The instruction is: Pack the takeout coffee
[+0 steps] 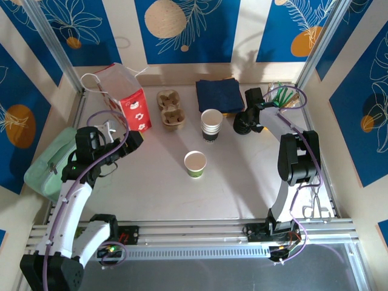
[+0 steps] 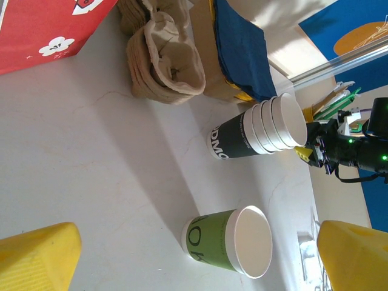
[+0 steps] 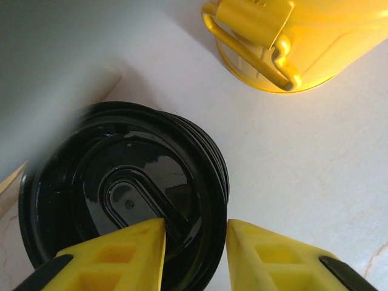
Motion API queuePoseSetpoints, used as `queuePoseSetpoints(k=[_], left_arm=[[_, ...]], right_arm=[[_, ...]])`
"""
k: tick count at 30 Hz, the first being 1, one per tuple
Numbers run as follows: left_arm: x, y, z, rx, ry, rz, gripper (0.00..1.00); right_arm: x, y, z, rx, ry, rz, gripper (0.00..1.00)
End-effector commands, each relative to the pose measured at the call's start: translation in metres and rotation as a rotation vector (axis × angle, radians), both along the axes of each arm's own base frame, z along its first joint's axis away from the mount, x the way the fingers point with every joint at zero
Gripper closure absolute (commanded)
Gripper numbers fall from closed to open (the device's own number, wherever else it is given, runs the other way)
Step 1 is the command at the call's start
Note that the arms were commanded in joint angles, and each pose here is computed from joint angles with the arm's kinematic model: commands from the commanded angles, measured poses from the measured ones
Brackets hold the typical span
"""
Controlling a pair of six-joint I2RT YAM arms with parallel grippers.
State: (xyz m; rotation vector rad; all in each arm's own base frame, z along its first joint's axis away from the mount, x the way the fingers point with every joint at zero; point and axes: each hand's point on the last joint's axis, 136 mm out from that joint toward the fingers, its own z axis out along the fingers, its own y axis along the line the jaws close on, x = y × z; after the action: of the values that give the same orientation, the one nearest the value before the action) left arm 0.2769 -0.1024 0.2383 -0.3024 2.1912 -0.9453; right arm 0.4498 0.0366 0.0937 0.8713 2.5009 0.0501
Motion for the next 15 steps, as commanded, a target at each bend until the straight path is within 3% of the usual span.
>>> queuePoseSetpoints(k=[1, 11, 15], left_arm=[[-0.0020, 0.0006, 0.0049, 0.024, -0.024, -0.005, 0.01], [-0.0025, 0.0006, 0.0060, 0.024, -0.024, -0.005, 0.01], [-0.0028, 0.0009, 0.0062, 0.026, -0.023, -0.004, 0.01]], right_arm=[[0.0016, 0.0017, -0.0073, 0.009, 0.019, -0.006, 0.67], [0.0027, 0.0047, -0.0102, 0.016, 0.025, 0.000, 0.68], [0.0030, 0.0047, -0.0088, 0.017, 0.021, 0.003, 0.73]])
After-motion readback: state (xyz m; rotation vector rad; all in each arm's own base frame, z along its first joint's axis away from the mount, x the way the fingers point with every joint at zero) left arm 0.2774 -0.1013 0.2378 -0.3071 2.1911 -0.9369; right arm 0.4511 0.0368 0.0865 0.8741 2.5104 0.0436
